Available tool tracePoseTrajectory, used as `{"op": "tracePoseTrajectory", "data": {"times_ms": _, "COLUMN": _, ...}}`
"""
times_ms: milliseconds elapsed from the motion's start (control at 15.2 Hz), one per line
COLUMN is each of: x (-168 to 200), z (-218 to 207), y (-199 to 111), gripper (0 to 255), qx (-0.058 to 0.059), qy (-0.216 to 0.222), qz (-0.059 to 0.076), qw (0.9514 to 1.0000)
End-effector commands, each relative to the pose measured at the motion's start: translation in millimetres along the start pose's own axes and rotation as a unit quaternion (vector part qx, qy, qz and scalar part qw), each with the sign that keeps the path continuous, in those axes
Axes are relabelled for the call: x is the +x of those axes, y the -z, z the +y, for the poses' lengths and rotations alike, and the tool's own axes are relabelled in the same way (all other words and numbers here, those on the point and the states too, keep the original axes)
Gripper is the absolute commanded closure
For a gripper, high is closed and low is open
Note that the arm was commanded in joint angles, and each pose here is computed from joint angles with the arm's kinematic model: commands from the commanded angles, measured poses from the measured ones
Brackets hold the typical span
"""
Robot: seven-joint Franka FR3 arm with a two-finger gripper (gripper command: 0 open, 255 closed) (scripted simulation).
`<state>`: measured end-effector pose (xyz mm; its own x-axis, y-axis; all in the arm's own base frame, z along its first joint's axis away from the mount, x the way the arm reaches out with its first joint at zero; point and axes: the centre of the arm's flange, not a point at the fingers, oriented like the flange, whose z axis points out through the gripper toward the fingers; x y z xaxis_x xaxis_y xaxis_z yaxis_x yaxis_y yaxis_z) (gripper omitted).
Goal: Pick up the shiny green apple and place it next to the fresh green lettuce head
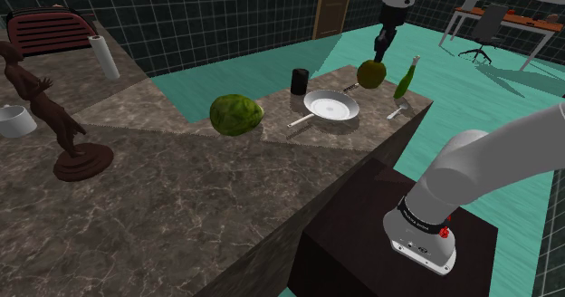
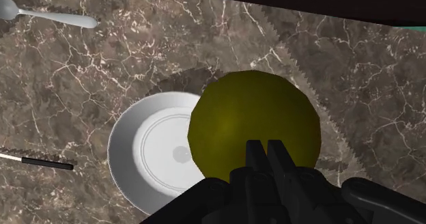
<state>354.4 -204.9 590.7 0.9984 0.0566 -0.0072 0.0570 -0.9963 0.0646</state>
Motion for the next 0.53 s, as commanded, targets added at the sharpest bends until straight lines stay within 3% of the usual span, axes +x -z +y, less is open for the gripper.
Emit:
{"op": "tracePoseTrajectory", "data": {"times_ms": 0, "x": 15.6, "z": -22.9, "y": 0.9, "gripper": 255, "qx": 0.0, "qy": -0.001, "qz": 0.0, "qw": 1.0}}
{"op": "tracePoseTrajectory", "data": {"times_ms": 462, "x": 68.4, "z": -98.6, "y": 6.3, "gripper": 255, "qx": 0.0, "qy": -0.001, "qz": 0.0, "qw": 1.0}}
